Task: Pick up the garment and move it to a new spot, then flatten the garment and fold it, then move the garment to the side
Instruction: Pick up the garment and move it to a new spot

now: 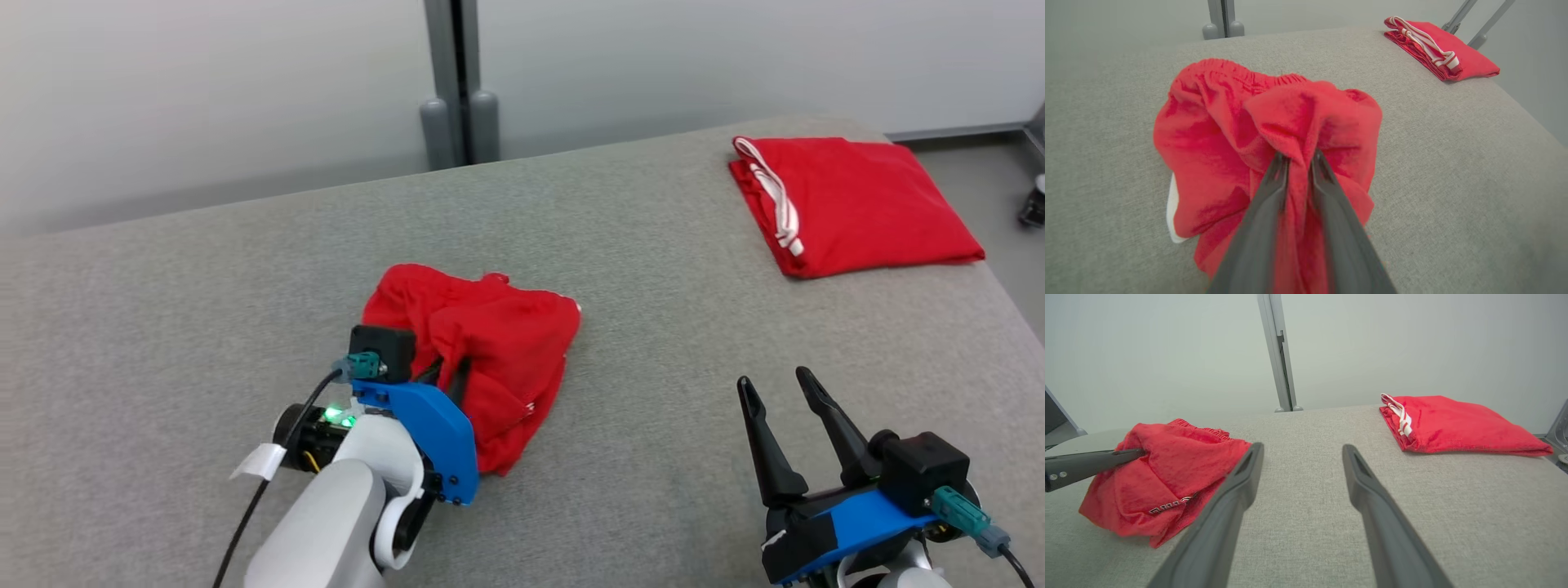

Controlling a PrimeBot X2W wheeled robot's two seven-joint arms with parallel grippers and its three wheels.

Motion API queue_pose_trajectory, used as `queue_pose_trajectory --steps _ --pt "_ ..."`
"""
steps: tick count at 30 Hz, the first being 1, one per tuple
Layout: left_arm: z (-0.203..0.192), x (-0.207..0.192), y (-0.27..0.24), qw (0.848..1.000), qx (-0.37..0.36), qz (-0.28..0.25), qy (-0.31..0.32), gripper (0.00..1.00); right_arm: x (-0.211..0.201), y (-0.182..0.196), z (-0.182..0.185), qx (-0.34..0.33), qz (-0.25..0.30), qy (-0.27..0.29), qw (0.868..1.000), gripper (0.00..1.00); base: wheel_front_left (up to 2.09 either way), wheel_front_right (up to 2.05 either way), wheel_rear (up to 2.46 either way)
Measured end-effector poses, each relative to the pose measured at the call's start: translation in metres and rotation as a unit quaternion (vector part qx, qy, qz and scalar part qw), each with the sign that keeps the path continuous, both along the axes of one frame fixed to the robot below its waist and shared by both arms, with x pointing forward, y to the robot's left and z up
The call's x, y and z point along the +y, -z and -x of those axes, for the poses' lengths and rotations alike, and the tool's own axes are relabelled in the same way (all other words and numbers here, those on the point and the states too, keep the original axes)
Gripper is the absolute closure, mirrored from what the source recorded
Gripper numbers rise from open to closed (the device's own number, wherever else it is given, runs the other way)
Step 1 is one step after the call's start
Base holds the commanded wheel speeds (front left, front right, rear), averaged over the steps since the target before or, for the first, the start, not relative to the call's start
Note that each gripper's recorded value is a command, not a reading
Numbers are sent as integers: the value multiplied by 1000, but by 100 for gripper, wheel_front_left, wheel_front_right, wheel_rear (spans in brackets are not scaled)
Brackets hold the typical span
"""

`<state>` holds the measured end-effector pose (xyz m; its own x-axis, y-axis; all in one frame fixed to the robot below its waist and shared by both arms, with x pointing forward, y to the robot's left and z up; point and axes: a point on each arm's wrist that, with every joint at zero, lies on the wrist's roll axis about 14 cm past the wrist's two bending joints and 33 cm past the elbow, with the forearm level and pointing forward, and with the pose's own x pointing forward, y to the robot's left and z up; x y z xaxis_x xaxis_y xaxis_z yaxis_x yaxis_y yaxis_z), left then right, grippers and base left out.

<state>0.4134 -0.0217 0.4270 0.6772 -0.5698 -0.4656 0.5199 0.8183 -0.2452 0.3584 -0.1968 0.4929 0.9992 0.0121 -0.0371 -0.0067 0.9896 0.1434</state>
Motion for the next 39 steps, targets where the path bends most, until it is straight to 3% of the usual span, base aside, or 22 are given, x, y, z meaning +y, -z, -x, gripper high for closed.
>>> queue_pose_trajectory --steps 4,9,15,21,39 --pt "4 11 -5 999 -6 24 -25 0 13 -3 -7 -5 -2 -20 1000 0 0 0 0" --pt "-1 43 -34 991 -74 66 -84 0 25 -9 -12 -15 -4 -39 999 0 0 0 0" --pt "5 107 -61 965 -161 94 -183 0 37 -11 -12 -18 -5 -58 998 0 0 0 0" --pt "26 144 -74 943 -216 125 -221 0 46 -12 -12 -18 -7 -71 997 0 0 0 0" --pt "74 220 -46 925 -229 21 -301 0 44 -1 -3 3 -7 -69 998 0 0 0 0"
